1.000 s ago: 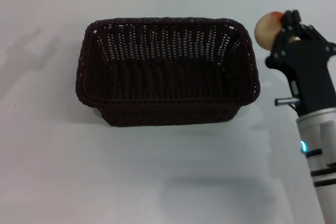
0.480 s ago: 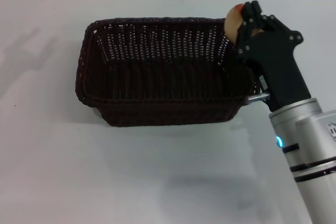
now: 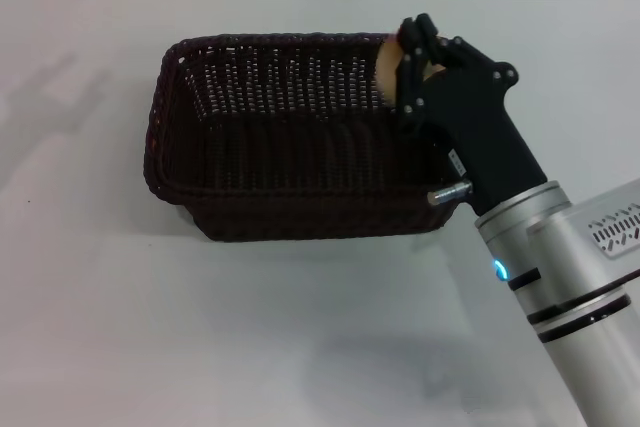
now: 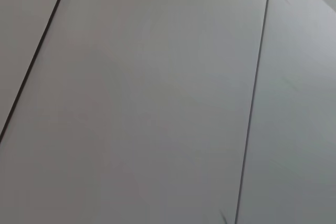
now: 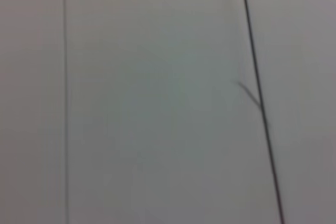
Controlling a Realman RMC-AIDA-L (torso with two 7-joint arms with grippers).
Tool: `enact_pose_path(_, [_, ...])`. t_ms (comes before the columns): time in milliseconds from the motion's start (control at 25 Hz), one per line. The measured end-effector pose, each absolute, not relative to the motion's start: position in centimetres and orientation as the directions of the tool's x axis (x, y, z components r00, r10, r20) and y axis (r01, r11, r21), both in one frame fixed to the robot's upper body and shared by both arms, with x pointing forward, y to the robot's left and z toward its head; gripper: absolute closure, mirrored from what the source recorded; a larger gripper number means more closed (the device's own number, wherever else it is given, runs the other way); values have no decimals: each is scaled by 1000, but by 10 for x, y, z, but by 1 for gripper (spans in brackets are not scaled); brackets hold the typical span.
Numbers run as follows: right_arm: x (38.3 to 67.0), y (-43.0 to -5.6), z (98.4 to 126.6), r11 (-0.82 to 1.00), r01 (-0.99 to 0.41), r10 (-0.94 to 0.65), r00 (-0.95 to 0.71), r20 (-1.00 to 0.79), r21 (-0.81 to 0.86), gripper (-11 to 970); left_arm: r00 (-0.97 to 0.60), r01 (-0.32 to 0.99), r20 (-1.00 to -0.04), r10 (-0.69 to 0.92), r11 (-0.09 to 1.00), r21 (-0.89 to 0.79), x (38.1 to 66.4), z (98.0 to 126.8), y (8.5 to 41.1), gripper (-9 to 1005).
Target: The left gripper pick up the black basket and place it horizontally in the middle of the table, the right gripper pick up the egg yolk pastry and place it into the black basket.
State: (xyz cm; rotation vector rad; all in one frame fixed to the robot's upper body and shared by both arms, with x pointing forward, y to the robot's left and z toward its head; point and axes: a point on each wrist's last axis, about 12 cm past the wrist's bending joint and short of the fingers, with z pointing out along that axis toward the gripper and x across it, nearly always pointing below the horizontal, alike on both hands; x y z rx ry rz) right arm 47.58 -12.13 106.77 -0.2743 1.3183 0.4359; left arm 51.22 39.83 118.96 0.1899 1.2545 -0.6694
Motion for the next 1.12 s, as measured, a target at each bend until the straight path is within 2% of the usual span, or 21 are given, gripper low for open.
enact_pose_path(200, [479, -121, 1065, 872, -486, 160, 167, -973, 59, 882, 148, 566, -918, -369, 792, -227, 511, 1190, 398, 405])
enact_pose_path(480, [478, -131, 1067, 899, -432, 170, 196, -966, 70, 693, 149, 562, -914, -378, 793, -236, 508, 1188, 400, 405])
enact_pose_path(680, [468, -166, 1073, 965, -239, 184, 319, -930, 109, 522, 139, 549, -911, -389, 796, -256, 506, 1182, 402, 405])
enact_pose_path(800, [456, -198, 1076, 993, -35, 115, 409, -905, 110, 522, 125, 535, -907, -401, 798, -279, 505, 1175, 403, 405])
enact_pose_path(840, [456, -198, 1076, 993, -35, 115, 409, -905, 110, 522, 121, 529, -907, -404, 799, -286, 505, 1171, 403, 405])
enact_pose_path(1000, [447, -235, 1076, 980, 164, 25, 462, -887, 113, 523, 110, 477, -904, -413, 820, -317, 505, 1150, 404, 405])
enact_pose_path(1120, [445, -248, 1075, 968, 228, -13, 466, -885, 107, 523, 111, 455, -901, -419, 828, -329, 504, 1140, 404, 405])
